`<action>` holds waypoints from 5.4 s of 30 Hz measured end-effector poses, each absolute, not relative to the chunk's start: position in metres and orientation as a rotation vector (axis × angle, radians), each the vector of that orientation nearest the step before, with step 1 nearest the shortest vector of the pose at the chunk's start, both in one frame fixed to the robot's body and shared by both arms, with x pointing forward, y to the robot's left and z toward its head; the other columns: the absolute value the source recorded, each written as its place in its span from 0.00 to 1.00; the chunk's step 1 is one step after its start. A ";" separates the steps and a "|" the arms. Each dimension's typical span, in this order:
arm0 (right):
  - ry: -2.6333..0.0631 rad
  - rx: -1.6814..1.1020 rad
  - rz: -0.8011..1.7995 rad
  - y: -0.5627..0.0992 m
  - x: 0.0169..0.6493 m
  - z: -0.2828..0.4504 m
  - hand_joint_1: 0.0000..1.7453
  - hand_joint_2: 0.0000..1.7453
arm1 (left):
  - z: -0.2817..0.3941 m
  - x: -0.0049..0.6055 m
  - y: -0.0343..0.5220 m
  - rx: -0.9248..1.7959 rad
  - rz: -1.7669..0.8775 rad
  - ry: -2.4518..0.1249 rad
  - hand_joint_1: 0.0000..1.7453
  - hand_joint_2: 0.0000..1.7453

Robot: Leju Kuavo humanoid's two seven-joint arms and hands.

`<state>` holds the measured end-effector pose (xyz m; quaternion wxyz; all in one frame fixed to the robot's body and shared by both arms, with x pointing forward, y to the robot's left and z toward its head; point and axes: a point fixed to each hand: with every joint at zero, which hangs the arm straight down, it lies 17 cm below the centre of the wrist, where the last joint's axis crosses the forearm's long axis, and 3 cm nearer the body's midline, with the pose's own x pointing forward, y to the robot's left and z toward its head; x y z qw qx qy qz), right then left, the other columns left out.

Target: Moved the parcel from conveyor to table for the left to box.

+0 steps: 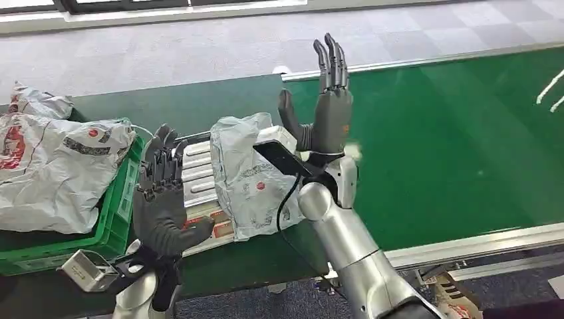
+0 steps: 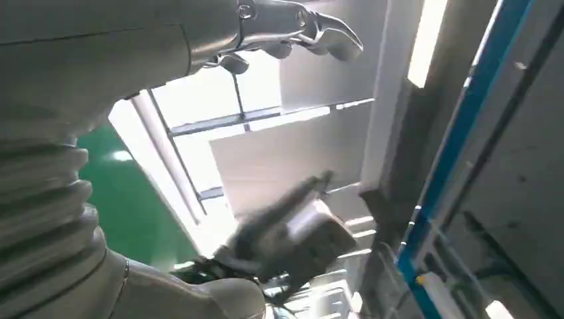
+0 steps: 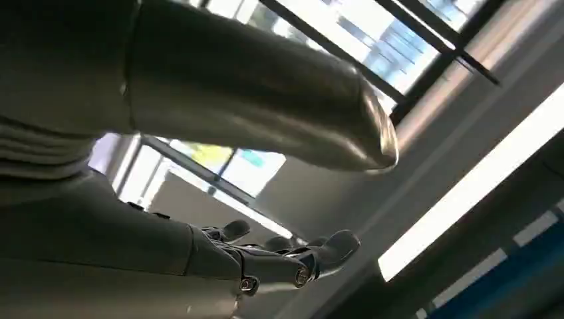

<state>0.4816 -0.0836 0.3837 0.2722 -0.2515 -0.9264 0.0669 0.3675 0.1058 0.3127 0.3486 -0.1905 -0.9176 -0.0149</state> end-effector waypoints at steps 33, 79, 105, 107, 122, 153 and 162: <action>-2.838 -0.790 -0.528 -0.220 0.309 0.485 0.00 1.00 | 0.102 0.537 0.041 0.774 -1.476 -1.539 0.00 1.00; -2.758 -0.759 -0.461 -0.212 0.338 0.461 0.00 1.00 | 0.073 0.524 0.026 0.416 -1.718 -1.411 1.00 1.00; -2.705 -0.768 -0.477 -0.224 0.347 0.447 0.00 1.00 | 0.177 0.588 0.087 0.606 -1.364 -1.628 0.00 1.00; -2.700 -0.755 -0.469 -0.221 0.350 0.445 0.00 1.00 | 0.148 0.582 0.087 0.530 -1.467 -1.501 0.00 1.00; -2.703 -0.750 -0.423 -0.210 0.355 0.443 0.00 1.00 | 0.097 0.564 0.089 0.423 -1.605 -1.320 0.87 1.00; -2.707 -0.818 -0.439 -0.222 0.345 0.446 0.00 1.00 | 0.207 0.609 0.101 0.816 -1.229 -1.741 1.00 1.00; -2.696 -0.837 -0.484 -0.236 0.341 0.446 0.00 1.00 | 0.373 0.596 0.222 1.162 -0.436 -2.156 1.00 1.00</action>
